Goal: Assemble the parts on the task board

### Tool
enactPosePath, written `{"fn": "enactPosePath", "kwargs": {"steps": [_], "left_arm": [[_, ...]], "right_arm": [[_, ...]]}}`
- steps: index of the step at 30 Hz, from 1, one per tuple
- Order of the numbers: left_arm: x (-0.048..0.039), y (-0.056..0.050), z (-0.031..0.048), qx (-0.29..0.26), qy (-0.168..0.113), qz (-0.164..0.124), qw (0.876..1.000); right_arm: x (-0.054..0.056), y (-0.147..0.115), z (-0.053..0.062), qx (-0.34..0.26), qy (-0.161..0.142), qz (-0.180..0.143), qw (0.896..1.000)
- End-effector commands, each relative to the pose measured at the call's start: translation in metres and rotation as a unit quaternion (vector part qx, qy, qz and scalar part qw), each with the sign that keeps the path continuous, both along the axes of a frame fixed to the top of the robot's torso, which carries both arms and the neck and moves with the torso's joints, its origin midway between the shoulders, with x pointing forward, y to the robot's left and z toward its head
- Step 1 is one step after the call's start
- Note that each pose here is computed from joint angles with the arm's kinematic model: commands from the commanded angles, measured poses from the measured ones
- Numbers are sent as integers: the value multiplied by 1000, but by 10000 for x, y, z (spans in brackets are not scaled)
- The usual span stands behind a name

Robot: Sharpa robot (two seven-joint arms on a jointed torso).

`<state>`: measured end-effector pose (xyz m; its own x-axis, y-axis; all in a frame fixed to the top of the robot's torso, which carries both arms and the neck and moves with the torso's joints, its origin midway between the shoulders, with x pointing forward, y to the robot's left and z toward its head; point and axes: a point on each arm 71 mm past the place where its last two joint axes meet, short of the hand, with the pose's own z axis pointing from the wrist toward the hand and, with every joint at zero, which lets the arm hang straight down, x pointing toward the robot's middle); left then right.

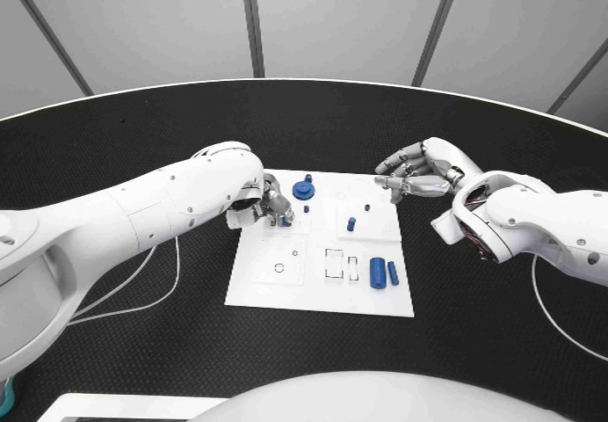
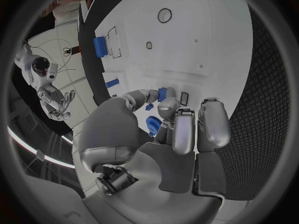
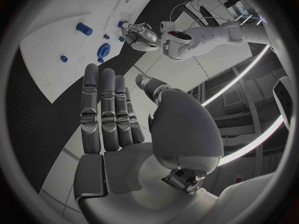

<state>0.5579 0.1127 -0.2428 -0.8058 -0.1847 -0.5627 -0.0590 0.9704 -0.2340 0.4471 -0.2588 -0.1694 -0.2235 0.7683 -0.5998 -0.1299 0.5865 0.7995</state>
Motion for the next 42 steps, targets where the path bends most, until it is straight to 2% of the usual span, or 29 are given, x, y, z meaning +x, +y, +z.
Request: {"fn": "enactPosePath", "kwargs": {"steps": [1, 42], "left_arm": [[1, -7, 1, -1, -1, 0, 1000], [58, -33, 18, -7, -17, 27, 999]], "right_arm": [[0, 0, 0, 0, 0, 0, 1000], [2, 18, -12, -1, 7, 5, 1000]]}}
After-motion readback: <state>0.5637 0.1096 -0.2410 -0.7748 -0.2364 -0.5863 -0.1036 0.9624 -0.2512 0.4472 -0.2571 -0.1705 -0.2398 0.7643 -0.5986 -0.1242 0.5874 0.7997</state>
